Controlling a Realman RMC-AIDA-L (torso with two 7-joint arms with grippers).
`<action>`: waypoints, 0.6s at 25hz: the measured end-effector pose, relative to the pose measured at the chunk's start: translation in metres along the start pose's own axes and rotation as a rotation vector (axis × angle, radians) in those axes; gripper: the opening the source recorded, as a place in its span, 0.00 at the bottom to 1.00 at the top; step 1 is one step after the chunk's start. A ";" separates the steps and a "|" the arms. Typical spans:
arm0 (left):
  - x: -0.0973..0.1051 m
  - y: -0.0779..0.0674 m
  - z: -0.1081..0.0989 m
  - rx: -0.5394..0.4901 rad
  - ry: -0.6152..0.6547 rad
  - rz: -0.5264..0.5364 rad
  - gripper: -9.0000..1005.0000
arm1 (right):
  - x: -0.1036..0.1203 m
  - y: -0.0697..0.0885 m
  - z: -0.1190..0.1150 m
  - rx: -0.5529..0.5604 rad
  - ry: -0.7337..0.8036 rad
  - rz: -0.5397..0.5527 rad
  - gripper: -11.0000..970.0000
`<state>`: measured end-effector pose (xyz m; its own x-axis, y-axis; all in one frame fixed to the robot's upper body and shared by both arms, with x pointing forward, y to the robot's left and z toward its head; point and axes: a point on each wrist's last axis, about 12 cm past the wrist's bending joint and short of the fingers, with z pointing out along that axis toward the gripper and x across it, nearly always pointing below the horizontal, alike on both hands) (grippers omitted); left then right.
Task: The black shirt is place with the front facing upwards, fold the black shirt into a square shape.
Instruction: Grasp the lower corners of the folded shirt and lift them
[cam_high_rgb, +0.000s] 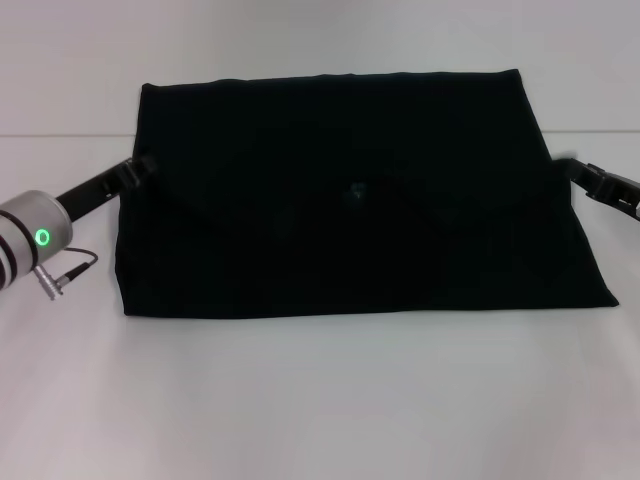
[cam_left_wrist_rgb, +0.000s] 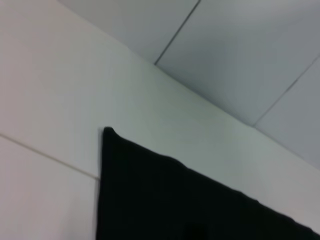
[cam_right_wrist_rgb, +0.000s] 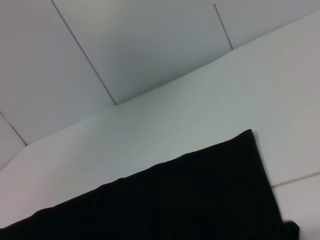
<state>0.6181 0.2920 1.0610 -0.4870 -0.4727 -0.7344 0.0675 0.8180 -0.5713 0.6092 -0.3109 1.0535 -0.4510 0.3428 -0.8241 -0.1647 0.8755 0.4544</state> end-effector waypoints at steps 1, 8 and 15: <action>0.002 -0.001 0.001 0.001 0.012 0.004 0.18 | 0.000 -0.001 -0.001 0.003 0.000 0.000 0.15; 0.003 0.011 -0.017 0.046 0.036 -0.001 0.43 | 0.000 -0.009 -0.022 -0.094 0.008 -0.015 0.47; -0.008 0.017 -0.051 0.173 0.251 0.050 0.58 | 0.008 -0.004 -0.058 -0.384 0.148 -0.142 0.77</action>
<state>0.5787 0.3264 1.0765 -0.6780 -0.3193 -0.6621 0.2341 0.7600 -0.6063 0.5553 -0.3316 1.0651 -0.5165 0.1508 -0.8429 -0.5364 0.7103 0.4558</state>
